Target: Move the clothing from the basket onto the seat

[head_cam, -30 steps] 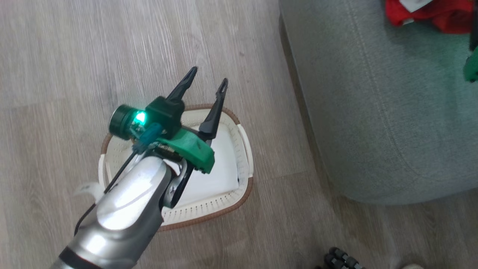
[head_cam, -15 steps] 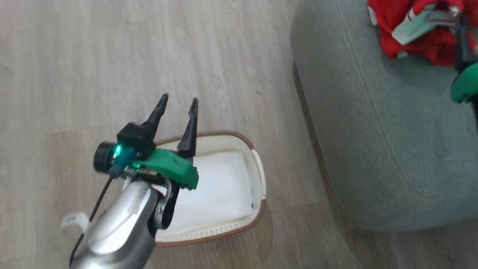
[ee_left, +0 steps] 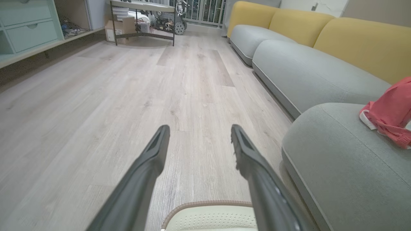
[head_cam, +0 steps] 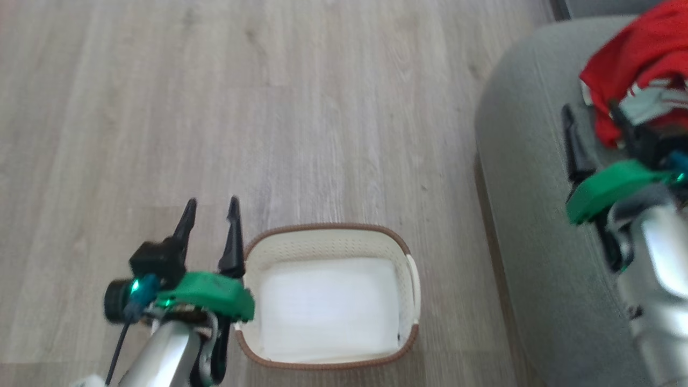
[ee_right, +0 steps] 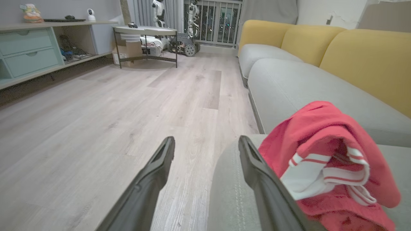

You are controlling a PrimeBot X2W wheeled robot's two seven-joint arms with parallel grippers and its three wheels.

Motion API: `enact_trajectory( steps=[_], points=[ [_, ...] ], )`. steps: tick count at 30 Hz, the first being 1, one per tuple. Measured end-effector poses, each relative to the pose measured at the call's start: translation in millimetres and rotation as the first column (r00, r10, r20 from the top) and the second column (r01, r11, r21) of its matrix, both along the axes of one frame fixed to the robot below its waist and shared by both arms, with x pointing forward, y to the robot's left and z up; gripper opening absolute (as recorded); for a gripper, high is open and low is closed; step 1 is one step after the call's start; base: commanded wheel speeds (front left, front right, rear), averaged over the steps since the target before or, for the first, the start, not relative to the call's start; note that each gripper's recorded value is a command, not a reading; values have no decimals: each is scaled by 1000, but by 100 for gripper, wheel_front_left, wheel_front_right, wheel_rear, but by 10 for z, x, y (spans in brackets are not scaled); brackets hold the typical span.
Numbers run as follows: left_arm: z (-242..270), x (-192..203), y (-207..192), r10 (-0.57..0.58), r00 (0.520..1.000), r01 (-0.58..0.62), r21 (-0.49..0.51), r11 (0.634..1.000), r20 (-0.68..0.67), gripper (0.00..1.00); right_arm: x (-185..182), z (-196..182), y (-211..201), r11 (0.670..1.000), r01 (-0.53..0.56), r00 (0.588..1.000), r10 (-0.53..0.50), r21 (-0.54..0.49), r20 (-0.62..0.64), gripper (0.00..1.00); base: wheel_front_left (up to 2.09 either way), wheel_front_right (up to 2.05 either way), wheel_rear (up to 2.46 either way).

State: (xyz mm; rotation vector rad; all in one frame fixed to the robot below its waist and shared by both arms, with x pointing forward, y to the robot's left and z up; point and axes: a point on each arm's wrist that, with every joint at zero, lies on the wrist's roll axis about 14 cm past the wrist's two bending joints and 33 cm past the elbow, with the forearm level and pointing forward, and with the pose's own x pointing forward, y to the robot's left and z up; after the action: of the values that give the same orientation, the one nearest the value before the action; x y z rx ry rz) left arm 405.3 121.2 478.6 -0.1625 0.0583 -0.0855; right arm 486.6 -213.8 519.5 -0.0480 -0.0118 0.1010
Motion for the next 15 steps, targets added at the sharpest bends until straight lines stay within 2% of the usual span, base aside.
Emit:
enact_trajectory(
  steps=[8,15],
  points=[
    [-21,-454,471,148,989,-148,9,989,-7,100,-341,-74,541,993,-60,998,58,100,23,100,0,0,0],
    [-33,-791,714,231,973,-231,-1,973,-6,100,-758,-282,772,989,-83,996,86,123,-12,100,0,0,0]
  ],
)
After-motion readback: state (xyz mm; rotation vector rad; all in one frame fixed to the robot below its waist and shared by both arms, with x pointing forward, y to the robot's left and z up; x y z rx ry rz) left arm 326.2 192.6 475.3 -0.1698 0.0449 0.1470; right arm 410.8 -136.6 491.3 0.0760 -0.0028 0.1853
